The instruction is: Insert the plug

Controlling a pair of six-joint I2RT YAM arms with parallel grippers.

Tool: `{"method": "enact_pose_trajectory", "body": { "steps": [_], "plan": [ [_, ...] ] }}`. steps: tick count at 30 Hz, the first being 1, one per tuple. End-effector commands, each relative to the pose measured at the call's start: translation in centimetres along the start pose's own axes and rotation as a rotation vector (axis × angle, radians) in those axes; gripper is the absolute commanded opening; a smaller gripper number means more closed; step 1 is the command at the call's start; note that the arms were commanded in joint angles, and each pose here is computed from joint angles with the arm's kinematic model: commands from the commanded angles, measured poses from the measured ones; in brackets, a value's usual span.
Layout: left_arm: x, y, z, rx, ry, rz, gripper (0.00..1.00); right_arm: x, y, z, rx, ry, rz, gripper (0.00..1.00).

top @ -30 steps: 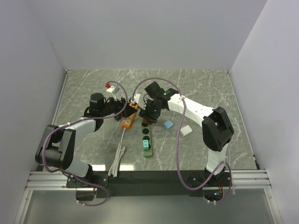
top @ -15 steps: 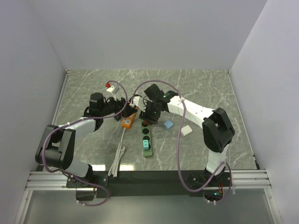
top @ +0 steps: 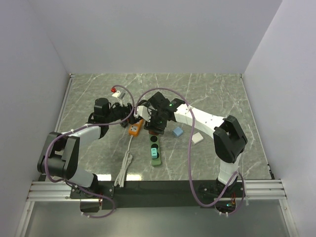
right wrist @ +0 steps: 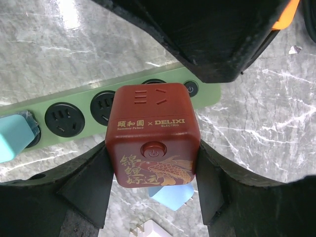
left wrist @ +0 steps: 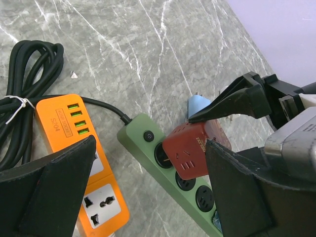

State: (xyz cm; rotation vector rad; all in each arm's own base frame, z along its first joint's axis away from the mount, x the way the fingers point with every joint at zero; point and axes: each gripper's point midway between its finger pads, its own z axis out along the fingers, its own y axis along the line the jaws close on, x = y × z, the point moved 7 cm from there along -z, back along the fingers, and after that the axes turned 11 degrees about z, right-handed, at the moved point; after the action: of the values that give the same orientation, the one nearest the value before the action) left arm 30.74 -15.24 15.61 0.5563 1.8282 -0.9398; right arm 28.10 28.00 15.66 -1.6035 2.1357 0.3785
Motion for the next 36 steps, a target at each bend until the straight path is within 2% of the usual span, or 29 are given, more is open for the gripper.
{"method": "enact_pose_trajectory", "body": {
  "steps": [1, 36],
  "plan": [
    [-1.9, -0.5, 0.4, 0.046, -0.050, 0.057, 0.98, -1.1, 0.2, -1.0, 0.009, -0.019, -0.029, 0.00],
    [-2.0, -0.7, 0.4, 0.071, -0.053, 0.066, 0.97, -1.2, 0.1, 0.9, 0.002, 0.047, -0.056, 0.00]
  ]
}}
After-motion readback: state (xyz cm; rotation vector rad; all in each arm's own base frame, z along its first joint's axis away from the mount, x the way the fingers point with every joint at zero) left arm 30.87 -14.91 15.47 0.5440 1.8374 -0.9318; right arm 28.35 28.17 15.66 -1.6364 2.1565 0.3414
